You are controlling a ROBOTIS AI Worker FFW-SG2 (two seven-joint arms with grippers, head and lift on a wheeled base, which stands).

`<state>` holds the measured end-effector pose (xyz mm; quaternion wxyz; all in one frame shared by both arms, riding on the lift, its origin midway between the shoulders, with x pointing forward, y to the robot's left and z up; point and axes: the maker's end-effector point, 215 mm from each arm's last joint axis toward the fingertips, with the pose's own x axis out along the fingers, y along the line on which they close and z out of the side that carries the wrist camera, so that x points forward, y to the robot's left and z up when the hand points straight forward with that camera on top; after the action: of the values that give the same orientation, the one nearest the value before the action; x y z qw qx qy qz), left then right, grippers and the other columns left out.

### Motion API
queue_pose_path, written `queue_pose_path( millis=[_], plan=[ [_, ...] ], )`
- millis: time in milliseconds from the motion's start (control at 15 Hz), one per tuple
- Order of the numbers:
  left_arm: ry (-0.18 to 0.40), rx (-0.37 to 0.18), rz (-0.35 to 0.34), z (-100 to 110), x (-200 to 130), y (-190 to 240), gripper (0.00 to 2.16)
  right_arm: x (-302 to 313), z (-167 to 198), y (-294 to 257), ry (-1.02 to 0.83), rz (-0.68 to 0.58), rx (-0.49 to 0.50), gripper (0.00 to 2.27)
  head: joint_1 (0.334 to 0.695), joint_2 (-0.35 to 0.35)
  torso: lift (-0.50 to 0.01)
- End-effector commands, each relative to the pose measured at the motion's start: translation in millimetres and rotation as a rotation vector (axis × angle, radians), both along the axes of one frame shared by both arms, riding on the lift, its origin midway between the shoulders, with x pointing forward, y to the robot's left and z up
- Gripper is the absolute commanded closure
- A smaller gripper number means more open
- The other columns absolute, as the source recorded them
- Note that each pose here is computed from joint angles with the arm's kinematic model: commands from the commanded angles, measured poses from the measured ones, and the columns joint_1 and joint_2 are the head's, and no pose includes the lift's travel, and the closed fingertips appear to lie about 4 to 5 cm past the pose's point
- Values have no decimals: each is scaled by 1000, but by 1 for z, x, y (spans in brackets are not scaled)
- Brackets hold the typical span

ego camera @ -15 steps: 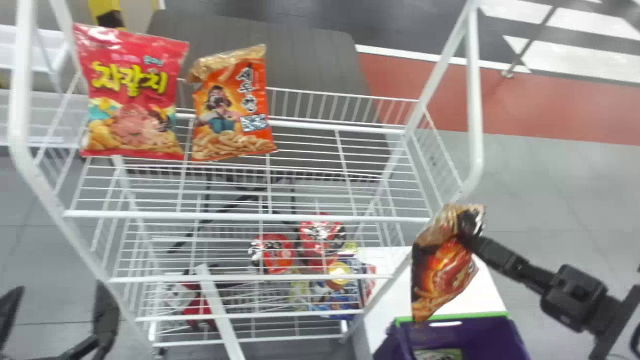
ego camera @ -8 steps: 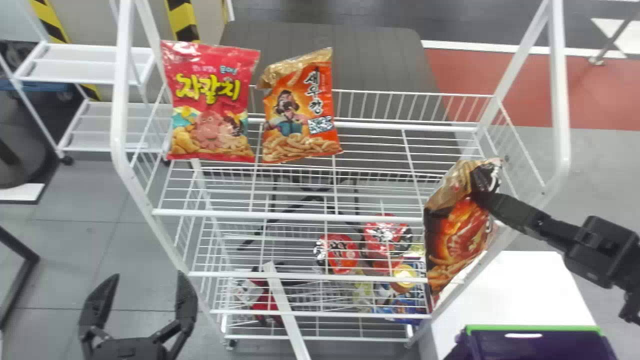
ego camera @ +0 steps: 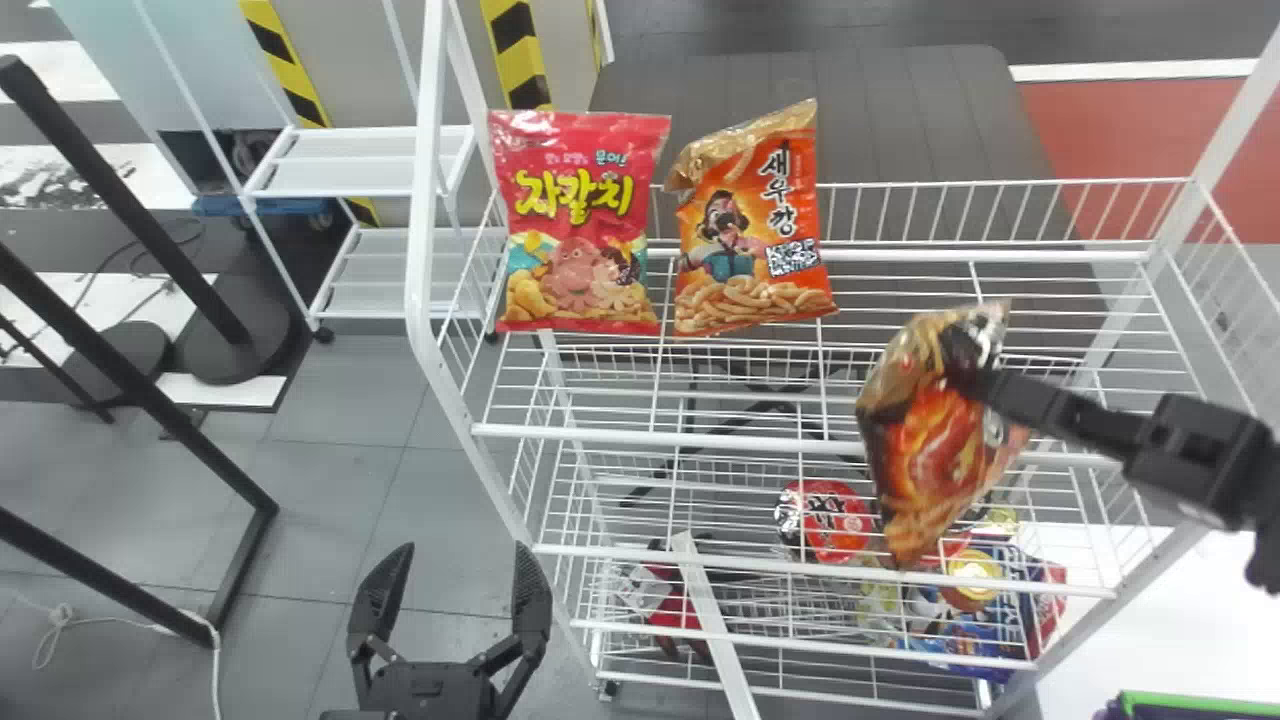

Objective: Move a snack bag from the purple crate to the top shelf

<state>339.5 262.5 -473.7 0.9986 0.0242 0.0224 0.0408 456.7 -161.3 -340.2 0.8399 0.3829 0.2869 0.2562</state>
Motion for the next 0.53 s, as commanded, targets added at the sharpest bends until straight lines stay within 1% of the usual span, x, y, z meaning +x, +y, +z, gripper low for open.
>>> queue_pose_path(
  millis=[0,267,467],
  plan=[
    [2,7,9,-1,0,8,80,39,19,-5,-74,-66,27,2179,695,146,0],
    [1,5,11,-2,4,14,80,81,19,-10,-136,-158,85,2179,695,134,0],
    [-4,5,16,-2,6,18,80,107,1,-12,-164,-224,162,2179,695,132,0]
  ],
)
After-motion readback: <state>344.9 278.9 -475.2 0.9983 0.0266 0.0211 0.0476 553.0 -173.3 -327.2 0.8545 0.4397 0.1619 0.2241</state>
